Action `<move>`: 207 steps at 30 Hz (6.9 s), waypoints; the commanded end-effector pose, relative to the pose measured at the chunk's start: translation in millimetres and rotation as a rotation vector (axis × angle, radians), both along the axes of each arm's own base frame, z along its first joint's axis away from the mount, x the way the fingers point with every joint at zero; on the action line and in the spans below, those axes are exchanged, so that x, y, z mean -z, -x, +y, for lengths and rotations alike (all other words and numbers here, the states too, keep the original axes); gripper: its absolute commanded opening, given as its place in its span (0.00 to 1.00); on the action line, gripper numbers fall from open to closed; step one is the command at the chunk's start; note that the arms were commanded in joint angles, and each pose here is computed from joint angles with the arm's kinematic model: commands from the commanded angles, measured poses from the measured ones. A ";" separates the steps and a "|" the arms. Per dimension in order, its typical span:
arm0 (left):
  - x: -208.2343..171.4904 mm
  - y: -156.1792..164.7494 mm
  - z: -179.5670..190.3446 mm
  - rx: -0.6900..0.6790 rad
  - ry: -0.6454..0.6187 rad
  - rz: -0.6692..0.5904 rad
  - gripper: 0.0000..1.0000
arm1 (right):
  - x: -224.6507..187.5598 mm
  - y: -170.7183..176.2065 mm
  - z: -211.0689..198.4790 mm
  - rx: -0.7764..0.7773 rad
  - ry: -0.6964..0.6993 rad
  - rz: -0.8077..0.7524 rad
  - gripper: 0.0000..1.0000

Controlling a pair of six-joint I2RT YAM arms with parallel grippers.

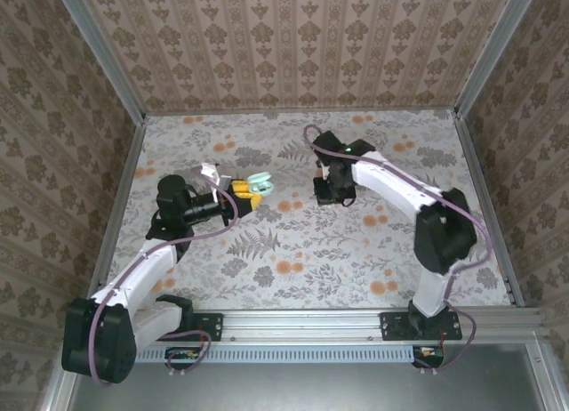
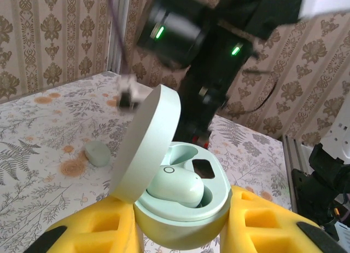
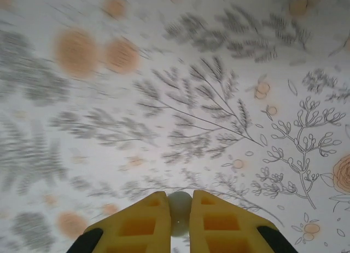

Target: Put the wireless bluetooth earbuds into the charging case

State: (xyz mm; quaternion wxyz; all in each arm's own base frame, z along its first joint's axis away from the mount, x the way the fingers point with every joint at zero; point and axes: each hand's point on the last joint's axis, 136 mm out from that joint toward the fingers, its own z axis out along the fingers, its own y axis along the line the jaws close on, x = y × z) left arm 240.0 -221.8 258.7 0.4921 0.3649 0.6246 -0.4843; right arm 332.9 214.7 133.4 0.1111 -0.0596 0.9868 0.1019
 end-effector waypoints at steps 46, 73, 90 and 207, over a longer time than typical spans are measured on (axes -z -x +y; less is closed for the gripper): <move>-20.3 24.4 -4.4 0.055 0.034 -0.056 0.00 | -185.9 54.1 141.4 -0.531 -0.659 -0.369 0.06; -21.9 25.2 -5.6 0.061 0.036 -0.061 0.00 | -149.6 46.9 135.3 -0.485 -0.613 -0.286 0.27; -20.4 26.6 -5.0 0.059 0.034 -0.062 0.00 | -181.4 45.4 123.4 -0.450 -0.609 -0.354 0.42; 29.1 -5.1 -2.9 -0.247 -0.228 -0.044 1.00 | 91.6 -151.2 39.0 0.181 -0.458 -0.163 0.30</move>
